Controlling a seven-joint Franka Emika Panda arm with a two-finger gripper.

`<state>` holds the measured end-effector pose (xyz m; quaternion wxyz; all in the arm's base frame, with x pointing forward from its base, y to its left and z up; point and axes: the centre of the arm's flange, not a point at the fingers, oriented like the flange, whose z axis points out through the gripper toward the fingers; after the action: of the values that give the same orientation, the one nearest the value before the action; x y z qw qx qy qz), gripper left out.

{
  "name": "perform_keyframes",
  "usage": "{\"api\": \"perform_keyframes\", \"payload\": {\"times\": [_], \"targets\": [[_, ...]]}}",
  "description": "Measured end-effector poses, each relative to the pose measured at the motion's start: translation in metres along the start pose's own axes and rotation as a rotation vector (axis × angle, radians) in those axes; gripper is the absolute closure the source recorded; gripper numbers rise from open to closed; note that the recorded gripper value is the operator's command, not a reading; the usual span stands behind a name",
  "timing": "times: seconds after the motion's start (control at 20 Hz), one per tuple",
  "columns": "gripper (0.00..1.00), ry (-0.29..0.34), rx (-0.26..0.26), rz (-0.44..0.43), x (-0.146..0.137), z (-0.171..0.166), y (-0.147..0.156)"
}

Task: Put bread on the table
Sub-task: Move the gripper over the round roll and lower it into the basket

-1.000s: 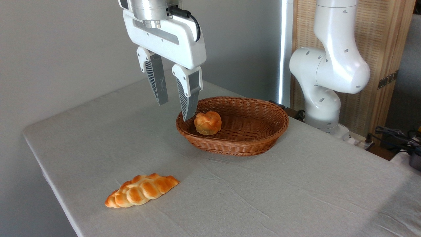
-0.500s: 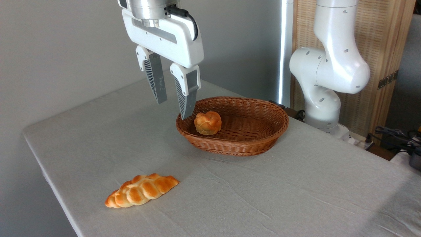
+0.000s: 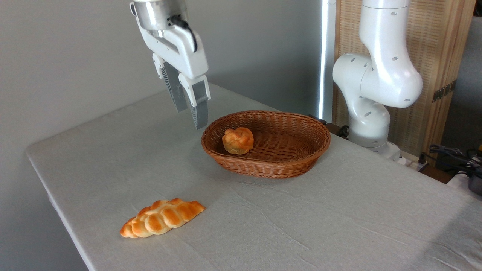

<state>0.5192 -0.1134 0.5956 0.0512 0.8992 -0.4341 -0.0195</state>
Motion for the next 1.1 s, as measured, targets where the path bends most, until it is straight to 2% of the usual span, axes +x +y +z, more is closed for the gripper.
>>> {"api": "perform_keyframes", "payload": {"times": [0.1,0.4,0.65,1.1], "targets": [[0.00,-0.026,-0.012,0.024,0.002,0.013,0.018],[0.00,-0.063,-0.012,0.051,-0.023,0.025,0.061],[0.00,-0.087,-0.003,0.114,-0.015,0.047,0.096],[0.00,-0.096,0.005,0.156,-0.013,0.066,0.119]]}}
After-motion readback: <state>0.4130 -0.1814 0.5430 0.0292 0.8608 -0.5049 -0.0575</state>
